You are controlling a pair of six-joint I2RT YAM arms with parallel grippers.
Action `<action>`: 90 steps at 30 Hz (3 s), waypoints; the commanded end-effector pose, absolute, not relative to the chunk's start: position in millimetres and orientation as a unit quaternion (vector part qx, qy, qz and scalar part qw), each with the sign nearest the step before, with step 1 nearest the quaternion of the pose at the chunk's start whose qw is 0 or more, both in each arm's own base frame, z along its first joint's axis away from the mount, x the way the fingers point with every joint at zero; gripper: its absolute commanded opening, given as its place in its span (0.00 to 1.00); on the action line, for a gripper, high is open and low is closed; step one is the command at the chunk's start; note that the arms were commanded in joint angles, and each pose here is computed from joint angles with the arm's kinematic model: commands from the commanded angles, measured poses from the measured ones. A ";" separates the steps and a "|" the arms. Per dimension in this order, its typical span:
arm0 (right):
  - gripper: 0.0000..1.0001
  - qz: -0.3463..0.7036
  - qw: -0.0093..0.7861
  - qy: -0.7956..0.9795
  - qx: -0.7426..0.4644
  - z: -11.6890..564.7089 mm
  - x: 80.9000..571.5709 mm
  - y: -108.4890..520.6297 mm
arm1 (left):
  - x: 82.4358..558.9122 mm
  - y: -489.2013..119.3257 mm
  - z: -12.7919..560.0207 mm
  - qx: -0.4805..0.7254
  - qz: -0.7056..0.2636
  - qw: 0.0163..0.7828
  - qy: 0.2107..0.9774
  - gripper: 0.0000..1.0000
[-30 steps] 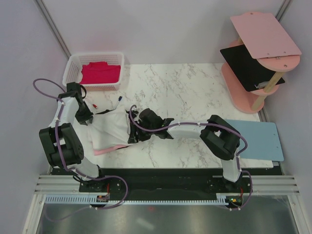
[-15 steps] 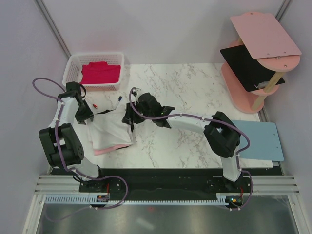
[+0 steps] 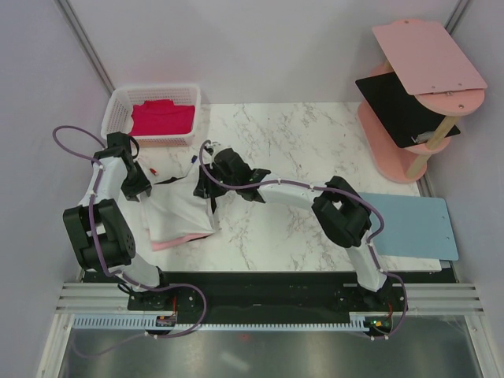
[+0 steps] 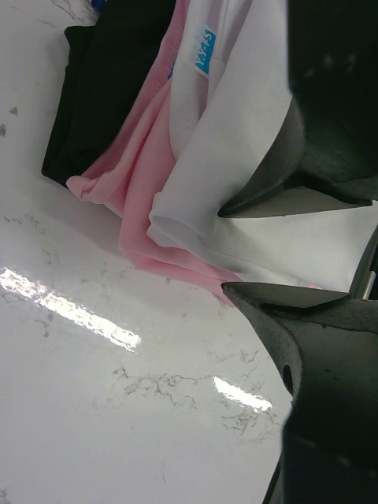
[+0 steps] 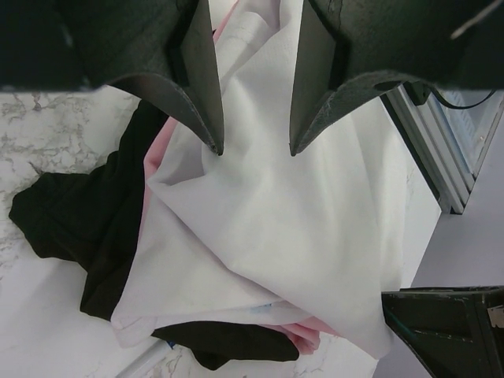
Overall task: Fold and stack the t-shirts
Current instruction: Smooth out wrinkles on the folded tshirt, then put the neatly folded tshirt into the corner of the board with the left arm
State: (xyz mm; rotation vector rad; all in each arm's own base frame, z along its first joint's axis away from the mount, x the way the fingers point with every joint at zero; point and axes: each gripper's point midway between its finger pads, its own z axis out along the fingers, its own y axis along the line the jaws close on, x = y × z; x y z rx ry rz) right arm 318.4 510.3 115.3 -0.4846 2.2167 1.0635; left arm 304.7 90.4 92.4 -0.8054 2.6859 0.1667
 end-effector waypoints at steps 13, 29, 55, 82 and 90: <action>0.47 0.401 0.337 0.834 -0.174 127.3 340.3 503.1 | 310.3 96.6 98.9 -0.268 0.065 0.186 0.943 0.45; 0.08 0.408 0.377 0.815 -0.163 139.8 348.9 501.5 | 309.3 98.5 97.2 -0.269 0.071 0.183 0.943 0.45; 0.41 0.327 0.436 0.835 -0.077 95.2 411.6 477.1 | 312.7 94.8 96.8 -0.259 0.058 0.182 0.947 0.46; 0.98 0.226 0.442 0.868 0.004 127.9 413.0 292.1 | 324.5 -189.7 135.1 -0.016 -0.123 0.261 0.957 0.02; 0.98 0.232 0.414 0.880 0.023 109.4 420.5 262.1 | 301.3 -182.4 55.5 -0.041 -0.048 0.153 0.986 0.02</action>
